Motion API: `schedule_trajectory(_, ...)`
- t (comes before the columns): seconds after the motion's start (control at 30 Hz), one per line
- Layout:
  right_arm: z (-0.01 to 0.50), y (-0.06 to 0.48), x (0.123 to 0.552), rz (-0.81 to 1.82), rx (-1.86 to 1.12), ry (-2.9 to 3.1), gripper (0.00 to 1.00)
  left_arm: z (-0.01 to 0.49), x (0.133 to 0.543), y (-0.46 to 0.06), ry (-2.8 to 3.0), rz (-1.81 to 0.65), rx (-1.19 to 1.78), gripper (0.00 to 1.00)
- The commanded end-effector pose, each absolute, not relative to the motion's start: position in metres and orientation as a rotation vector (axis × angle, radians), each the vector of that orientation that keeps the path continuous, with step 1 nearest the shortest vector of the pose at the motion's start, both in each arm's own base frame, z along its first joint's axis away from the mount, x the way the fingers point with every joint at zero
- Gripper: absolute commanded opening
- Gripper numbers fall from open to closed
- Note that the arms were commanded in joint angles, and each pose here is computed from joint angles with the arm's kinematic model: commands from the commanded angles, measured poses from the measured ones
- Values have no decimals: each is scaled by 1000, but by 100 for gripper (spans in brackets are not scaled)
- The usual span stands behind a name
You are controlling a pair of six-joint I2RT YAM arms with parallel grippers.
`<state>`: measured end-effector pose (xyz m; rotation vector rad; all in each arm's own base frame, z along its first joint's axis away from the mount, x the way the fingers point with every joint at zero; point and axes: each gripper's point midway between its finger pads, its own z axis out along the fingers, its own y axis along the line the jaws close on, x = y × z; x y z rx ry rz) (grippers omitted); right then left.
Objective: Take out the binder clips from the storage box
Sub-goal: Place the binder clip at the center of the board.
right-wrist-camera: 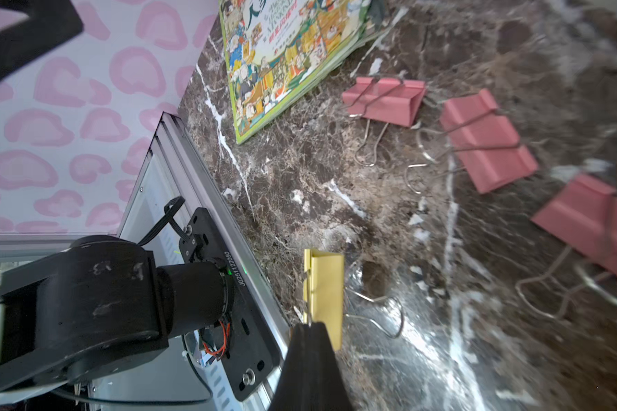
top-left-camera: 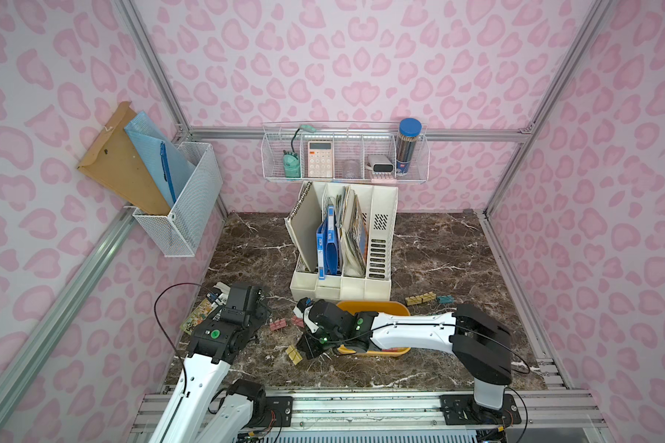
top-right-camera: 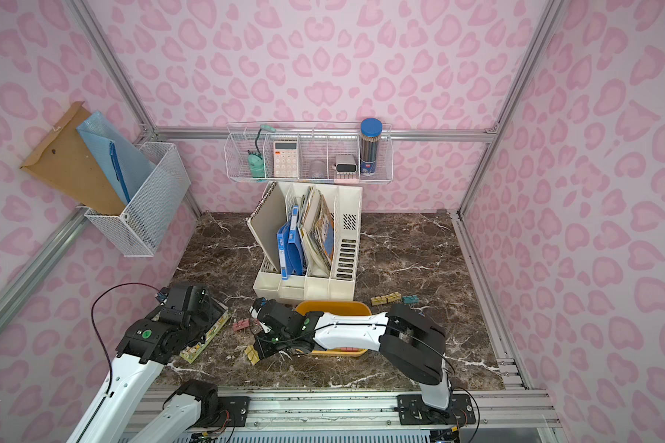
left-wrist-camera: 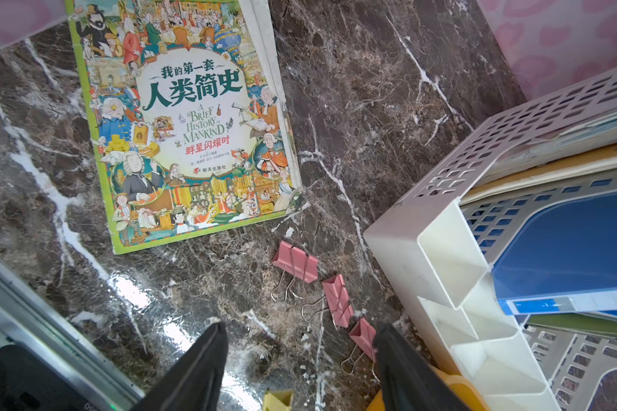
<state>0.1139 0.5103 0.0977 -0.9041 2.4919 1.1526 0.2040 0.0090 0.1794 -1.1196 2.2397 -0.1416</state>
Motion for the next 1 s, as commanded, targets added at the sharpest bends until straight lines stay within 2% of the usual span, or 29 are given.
schedule_trajectory(0.0,87,522,107,1166,-992,2496,0,175,198,9,2285,-114,-1101,71)
schedule_trajectory(0.2,75,541,109,1158,-1006,2504,0,172,197,8,2301,-117,-1089,71)
schedule_trajectory(0.37,66,543,128,1072,-981,2505,2,173,196,6,2303,-133,-1074,71)
schedule_trajectory(0.47,63,542,136,1047,-976,2514,12,173,197,3,2312,-150,-1063,71)
schedule_trajectory(0.53,64,542,136,1052,-988,2510,23,174,199,2,2317,-160,-1051,71)
schedule_trajectory(0.7,97,532,135,1068,-988,2442,34,180,209,-17,2353,-277,-953,72)
schedule_trajectory(0.83,139,496,143,1026,-905,2338,38,187,222,-46,2393,-464,-822,71)
schedule_trajectory(0.97,156,428,179,888,-669,2337,42,187,237,-84,2442,-667,-703,71)
